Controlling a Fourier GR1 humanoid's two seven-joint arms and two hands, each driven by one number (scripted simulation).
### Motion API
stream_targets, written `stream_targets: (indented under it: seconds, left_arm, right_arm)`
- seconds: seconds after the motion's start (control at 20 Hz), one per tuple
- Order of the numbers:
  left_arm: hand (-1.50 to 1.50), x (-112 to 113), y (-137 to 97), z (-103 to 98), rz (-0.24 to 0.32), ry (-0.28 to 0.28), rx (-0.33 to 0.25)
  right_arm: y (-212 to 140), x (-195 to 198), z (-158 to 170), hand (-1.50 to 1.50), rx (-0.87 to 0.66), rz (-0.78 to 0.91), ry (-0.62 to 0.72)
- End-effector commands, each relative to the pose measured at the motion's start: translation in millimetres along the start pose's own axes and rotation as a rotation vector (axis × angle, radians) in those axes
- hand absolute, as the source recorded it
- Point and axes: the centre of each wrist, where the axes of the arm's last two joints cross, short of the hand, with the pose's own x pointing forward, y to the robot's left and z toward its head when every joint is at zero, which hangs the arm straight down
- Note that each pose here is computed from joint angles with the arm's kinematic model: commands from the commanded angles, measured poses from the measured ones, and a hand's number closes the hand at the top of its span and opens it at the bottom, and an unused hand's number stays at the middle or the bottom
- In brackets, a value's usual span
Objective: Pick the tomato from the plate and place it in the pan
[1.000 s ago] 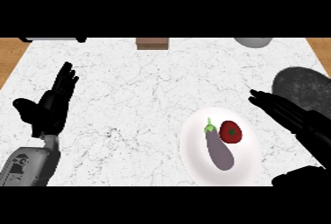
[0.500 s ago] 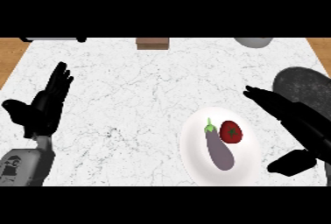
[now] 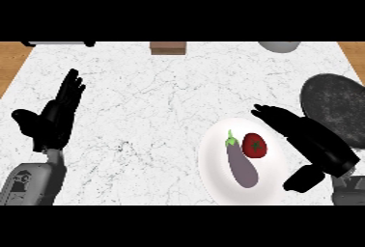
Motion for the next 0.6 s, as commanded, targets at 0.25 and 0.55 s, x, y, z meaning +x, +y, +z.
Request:
stream_targets:
  seconds: [0.25,0.55]
  left_arm:
    - [0.0,8,-4,5,-0.006,0.003,0.01]
    - [0.0,-1,8,19,-0.009,-0.011,-0.002]
  right_arm:
    - [1,4,-16,-1.5,0.058,0.163,0.098]
    - [22,15,-38,-1.5,0.105,0.23,0.166]
